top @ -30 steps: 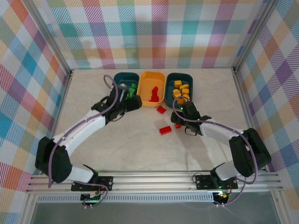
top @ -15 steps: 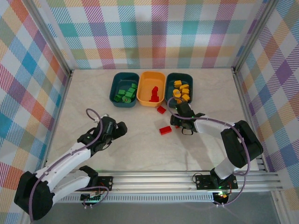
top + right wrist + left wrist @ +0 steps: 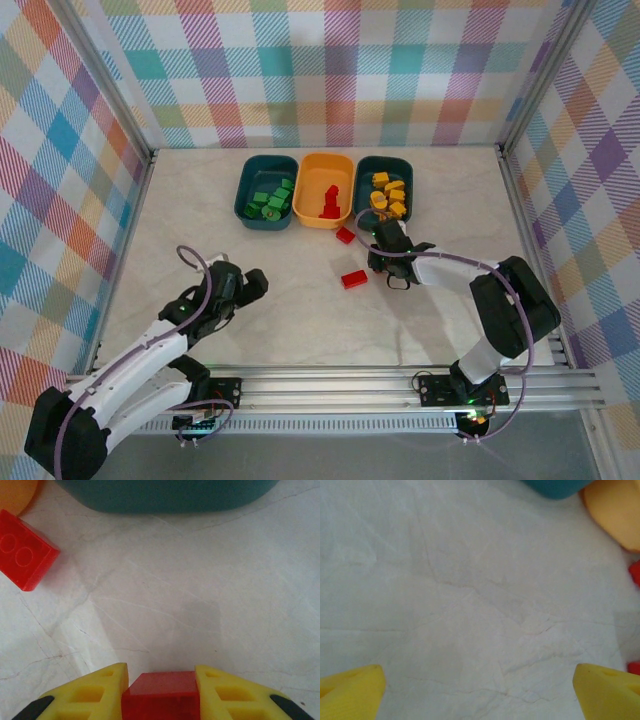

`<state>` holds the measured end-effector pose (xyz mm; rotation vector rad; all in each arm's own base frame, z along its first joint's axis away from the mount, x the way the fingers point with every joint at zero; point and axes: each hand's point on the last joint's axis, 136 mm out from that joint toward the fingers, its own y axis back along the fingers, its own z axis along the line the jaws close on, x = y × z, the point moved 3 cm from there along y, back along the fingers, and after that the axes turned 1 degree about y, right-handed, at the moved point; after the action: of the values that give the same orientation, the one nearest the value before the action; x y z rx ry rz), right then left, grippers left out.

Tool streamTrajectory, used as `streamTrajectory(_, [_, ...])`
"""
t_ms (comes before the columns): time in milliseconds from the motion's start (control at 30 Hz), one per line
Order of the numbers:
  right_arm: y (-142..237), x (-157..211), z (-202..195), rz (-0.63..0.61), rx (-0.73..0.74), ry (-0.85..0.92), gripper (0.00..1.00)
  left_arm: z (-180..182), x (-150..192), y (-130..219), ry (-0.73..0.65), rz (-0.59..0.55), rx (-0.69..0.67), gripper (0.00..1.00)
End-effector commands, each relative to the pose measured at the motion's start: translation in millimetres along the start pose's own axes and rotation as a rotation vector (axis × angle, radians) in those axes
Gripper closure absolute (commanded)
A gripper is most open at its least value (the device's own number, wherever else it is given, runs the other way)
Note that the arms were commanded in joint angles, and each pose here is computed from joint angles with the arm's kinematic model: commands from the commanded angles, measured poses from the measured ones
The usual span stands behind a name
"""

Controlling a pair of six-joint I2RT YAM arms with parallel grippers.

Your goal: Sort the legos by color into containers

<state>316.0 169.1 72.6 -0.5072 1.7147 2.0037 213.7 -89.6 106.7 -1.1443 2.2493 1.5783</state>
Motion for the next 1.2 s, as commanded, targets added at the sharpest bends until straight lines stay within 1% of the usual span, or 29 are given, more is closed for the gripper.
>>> streamTrajectory(0, [30.0, -32.3, 13.5, -0.088, -0.035, 0.021, 0.72, 12.8, 17.7, -8.2, 0.052, 0.044, 0.0, 0.04])
streamTrajectory(100, [45.8, -55.8, 29.5, -0.135, -0.089, 0.026, 0.73, 19.3, 31.2, -19.6, 0.105, 0.061, 0.027, 0.04])
streamTrajectory(233, [41.3, -82.6, 57.9, -0.142, -0.154, 0.047, 0.73, 21.3, 38.5, -26.5, 0.116, 0.087, 0.026, 0.04])
streamTrajectory(367, [19.1, -105.9, 87.2, -0.142, -0.203, 0.066, 0.73, 24.1, 46.6, -32.8, 0.095, 0.135, -0.004, 0.03])
streamTrajectory(567, [-9.5, -145.9, 122.3, -0.169, -0.219, 0.112, 0.73, 30.8, 59.8, -41.3, 0.071, 0.209, -0.053, 0.03])
streamTrajectory(700, [-31.2, -162.8, 138.6, -0.163, -0.214, 0.132, 0.72, 25.4, 63.3, -43.1, 0.059, 0.236, -0.02, 0.03])
streamTrajectory(833, [-50.7, -168.2, 148.8, -0.122, -0.204, 0.158, 0.69, 21.5, 62.2, -41.4, 0.061, 0.223, 0.021, 0.03])
streamTrajectory(900, [-60.7, -167.0, 150.6, -0.101, -0.19, 0.167, 0.66, 22.2, 60.4, -39.0, 0.056, 0.212, 0.02, 0.02])
streamTrajectory(967, [-64.2, -168.4, 152.6, -0.098, -0.187, 0.169, 0.6, 22.1, 58.6, -36.7, 0.05, 0.202, 0.024, 0.02])
streamTrajectory(1033, [-64.1, -174.2, 155.0, -0.108, -0.188, 0.17, 0.55, 24.5, 58.8, -34.9, 0.05, 0.197, 0.019, 0.01])
streamTrajectory(1067, [-61.4, -179.6, 158.0, -0.116, -0.193, 0.169, 0.5, 25.0, 58.4, -34.1, 0.051, 0.191, 0.022, 0.0])
streamTrajectory(1100, [-57.7, -185.1, 161.5, -0.123, -0.201, 0.169, 0.42, 24.9, 57.4, -33.1, 0.051, 0.185, 0.024, 0.0])
streamTrajectory(1133, [-54.0, -189.5, 164.3, -0.126, -0.208, 0.17, 0.39, 24.8, 57.0, -32.2, 0.05, 0.182, 0.027, 0.0])
streamTrajectory(1167, [-49.6, -194.4, 166.8, -0.131, -0.213, 0.169, 0.38, 24.7, 56.6, -31.1, 0.052, 0.18, 0.03, 0.0])
